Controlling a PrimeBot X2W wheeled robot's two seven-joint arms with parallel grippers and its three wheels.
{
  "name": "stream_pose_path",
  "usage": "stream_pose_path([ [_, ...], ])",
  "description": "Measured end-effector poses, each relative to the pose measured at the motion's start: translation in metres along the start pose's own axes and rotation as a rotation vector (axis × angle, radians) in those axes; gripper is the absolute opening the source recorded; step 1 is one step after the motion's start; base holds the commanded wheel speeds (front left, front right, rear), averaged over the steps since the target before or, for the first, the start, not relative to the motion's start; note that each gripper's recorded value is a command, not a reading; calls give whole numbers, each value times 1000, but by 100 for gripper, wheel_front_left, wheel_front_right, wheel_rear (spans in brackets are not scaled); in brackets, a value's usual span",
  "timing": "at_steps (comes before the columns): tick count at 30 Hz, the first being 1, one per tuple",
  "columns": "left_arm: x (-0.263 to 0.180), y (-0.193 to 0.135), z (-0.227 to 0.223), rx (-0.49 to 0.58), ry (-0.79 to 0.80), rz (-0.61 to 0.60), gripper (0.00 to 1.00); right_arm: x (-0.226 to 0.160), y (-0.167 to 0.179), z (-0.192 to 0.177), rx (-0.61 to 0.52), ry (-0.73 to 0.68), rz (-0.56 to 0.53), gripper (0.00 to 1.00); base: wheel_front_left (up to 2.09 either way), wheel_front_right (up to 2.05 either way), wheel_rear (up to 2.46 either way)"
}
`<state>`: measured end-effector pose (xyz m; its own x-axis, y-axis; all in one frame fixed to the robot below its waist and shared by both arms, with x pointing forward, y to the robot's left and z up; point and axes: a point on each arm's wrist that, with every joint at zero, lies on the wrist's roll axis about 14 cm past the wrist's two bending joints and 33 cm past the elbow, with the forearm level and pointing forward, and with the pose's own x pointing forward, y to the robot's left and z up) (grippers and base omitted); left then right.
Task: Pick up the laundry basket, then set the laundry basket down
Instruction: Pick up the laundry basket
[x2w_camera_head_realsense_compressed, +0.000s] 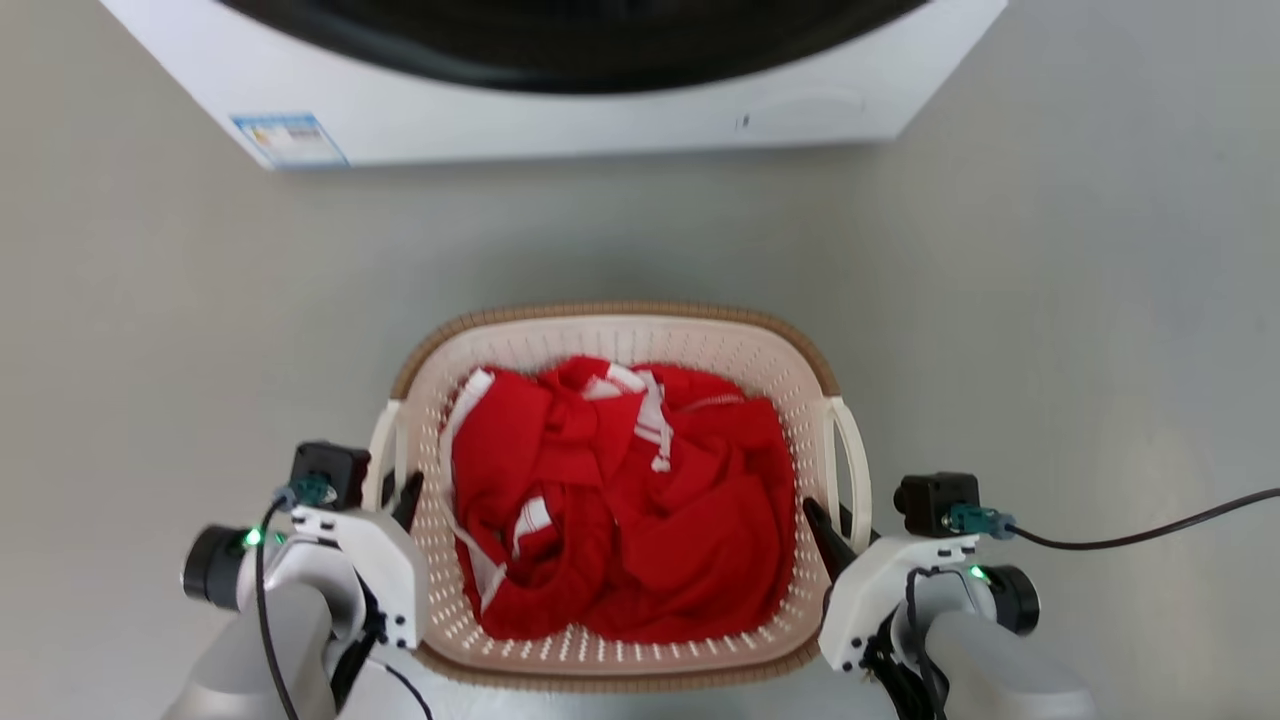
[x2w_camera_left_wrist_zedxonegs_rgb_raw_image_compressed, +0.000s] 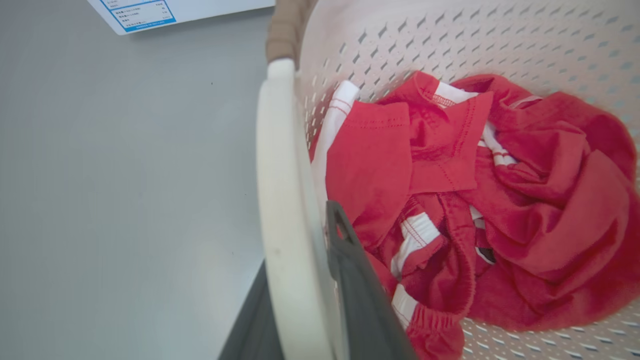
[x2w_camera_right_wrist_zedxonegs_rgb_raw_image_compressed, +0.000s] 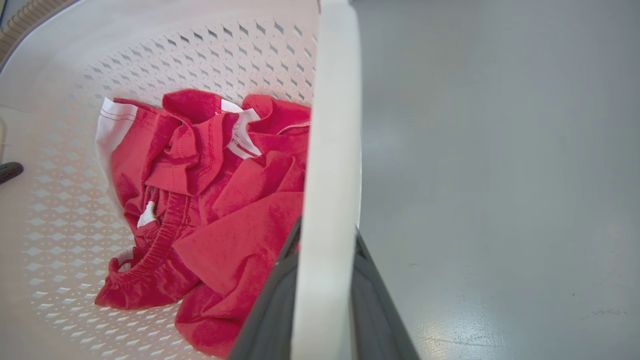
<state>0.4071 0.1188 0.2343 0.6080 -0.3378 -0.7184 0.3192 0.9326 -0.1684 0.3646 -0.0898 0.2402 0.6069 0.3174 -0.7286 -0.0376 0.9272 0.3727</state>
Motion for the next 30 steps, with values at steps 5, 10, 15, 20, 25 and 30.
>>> stream_pose_path([
  [5,-16,-9,12,0,-21,13,0,-17,4,8,-15,-31,-6,0,0,0,0],
  [10,-29,-17,24,5,-52,23,0,-29,7,21,-30,-70,-11,0,0,0,0],
  [15,-43,-26,27,10,-67,29,0,-42,8,22,-41,-87,-18,0,0,0,0],
  [20,-56,-38,20,8,-62,27,0,-57,6,12,-37,-86,-33,0,0,0,0],
  [25,-66,-45,18,26,-59,31,0,-66,7,11,-49,-98,-37,0,0,0,0],
  [30,-74,-54,11,47,-35,28,0,-76,4,1,-45,-76,-50,0,0,0,0],
])
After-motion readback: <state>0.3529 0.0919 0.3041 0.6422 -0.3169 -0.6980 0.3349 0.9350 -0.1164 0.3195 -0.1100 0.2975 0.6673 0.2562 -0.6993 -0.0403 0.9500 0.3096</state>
